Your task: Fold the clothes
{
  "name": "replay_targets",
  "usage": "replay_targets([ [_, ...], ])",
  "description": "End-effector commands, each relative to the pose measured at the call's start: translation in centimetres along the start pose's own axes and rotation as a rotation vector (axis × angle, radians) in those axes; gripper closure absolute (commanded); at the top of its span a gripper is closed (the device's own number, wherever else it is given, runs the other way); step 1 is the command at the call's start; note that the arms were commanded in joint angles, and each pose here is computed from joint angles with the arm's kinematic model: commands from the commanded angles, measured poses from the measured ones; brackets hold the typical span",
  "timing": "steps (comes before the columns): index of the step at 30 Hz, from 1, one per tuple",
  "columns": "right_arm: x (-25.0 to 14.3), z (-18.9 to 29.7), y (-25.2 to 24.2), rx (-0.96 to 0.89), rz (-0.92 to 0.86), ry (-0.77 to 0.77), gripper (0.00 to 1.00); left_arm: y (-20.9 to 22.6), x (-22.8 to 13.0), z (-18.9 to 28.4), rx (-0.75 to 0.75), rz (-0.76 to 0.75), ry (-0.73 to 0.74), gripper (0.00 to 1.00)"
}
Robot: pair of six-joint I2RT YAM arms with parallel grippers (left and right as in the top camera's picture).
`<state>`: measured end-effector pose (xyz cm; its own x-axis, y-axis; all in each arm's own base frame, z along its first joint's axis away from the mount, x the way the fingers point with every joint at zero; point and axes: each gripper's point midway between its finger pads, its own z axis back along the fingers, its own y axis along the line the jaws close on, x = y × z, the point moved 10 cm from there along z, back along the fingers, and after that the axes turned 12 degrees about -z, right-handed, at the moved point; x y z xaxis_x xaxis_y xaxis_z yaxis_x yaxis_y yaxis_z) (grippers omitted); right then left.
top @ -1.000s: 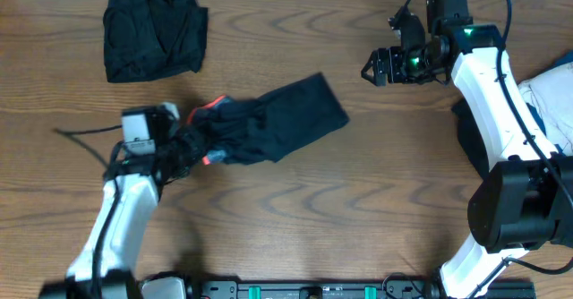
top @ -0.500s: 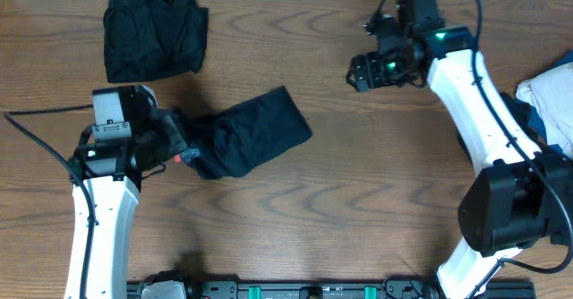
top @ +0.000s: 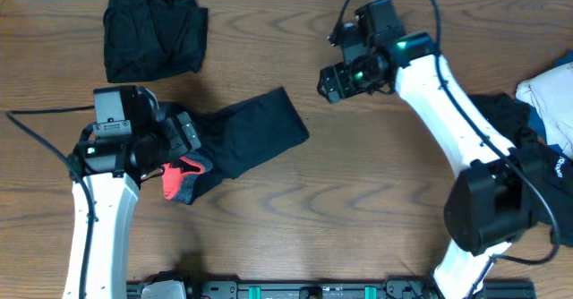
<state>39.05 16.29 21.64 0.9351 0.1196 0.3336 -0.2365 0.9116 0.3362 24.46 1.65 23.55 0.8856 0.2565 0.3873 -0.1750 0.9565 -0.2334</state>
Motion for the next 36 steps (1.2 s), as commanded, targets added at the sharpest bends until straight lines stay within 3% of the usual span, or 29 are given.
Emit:
replay_targets([
  [1,-0.3,-1.5,-0.3,-0.012,-0.012,0.037,0.18,1.0,0.2,-0.7,0.094,0.062,0.038,0.02],
  [11,-0.4,-2.1,-0.4,-0.015,-0.014,0.047,0.16,5.9,-1.6,-3.6,0.219,0.251,0.213,0.02],
  [13,-0.3,-2.1,-0.4,-0.014,-0.013,0.044,0.15,6.2,-1.7,-4.2,0.181,0.228,0.237,0.02],
  [17,-0.1,-2.1,-0.4,-0.010,-0.009,0.029,0.15,5.0,-1.2,-5.5,-0.061,0.086,0.236,0.02],
  [23,0.0,-2.1,-0.4,-0.009,-0.007,0.023,0.15,4.1,-0.5,-5.9,-0.207,0.029,0.189,0.02],
  [36,0.0,-2.1,-0.4,-0.008,-0.007,0.021,0.15,5.4,-2.2,-8.4,-0.128,0.087,0.383,0.02],
])
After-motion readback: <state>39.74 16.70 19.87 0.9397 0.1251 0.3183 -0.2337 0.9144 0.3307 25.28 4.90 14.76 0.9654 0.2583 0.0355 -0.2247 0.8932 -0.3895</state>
